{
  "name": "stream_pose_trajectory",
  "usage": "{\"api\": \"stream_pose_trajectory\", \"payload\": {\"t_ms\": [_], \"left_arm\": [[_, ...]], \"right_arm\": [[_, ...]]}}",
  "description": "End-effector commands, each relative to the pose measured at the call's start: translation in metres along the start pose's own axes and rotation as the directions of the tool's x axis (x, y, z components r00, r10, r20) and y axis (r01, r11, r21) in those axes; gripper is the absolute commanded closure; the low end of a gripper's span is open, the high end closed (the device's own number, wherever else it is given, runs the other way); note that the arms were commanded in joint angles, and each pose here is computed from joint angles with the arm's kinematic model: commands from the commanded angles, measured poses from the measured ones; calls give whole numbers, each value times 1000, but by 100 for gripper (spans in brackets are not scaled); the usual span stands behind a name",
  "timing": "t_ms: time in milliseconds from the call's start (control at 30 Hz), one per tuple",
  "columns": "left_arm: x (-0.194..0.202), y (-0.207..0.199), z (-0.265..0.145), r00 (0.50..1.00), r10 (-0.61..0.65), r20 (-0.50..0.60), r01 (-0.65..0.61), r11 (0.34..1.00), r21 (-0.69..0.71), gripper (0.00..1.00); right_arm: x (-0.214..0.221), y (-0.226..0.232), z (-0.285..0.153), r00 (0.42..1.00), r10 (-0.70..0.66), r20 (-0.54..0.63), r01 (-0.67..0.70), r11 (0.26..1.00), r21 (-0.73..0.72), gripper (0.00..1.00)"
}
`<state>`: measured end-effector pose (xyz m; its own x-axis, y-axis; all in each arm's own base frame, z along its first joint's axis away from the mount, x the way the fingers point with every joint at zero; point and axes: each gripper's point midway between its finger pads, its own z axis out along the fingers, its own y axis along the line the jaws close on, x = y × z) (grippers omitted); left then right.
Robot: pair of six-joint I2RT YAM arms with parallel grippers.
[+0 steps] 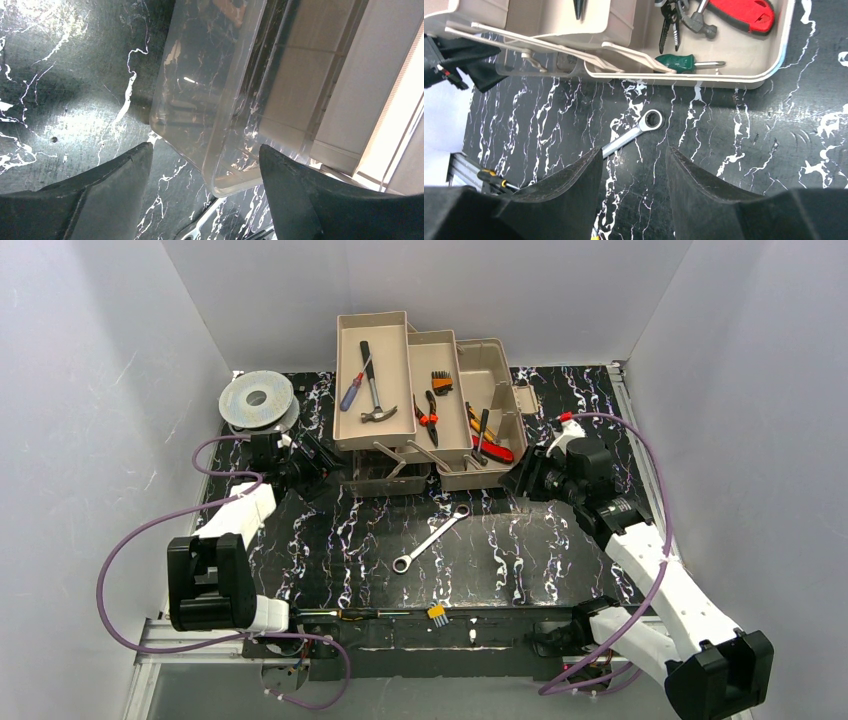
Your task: Pack the tool kit
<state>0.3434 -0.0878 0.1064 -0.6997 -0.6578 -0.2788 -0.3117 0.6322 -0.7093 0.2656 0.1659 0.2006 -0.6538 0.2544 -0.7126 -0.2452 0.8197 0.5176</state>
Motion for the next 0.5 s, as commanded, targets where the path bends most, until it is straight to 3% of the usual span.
{"api": "stream_pose_trajectory", "payload": {"t_ms": [0,300,467], "left_arm": [[-13,-15,-3,999,20,40,-21,999,43,24],[-14,-16,14,1000,-15,23,13,997,82,25],[-8,-5,-7,996,17,88,-19,999,31,14]], "right_arm": [[7,14,-2,998,-45,-50,40,995,-89,42],[28,32,-10,985,-129,-113,103,971,-215,43],[56,57,-7,942,-308,-132,270,931,-244,42]]}}
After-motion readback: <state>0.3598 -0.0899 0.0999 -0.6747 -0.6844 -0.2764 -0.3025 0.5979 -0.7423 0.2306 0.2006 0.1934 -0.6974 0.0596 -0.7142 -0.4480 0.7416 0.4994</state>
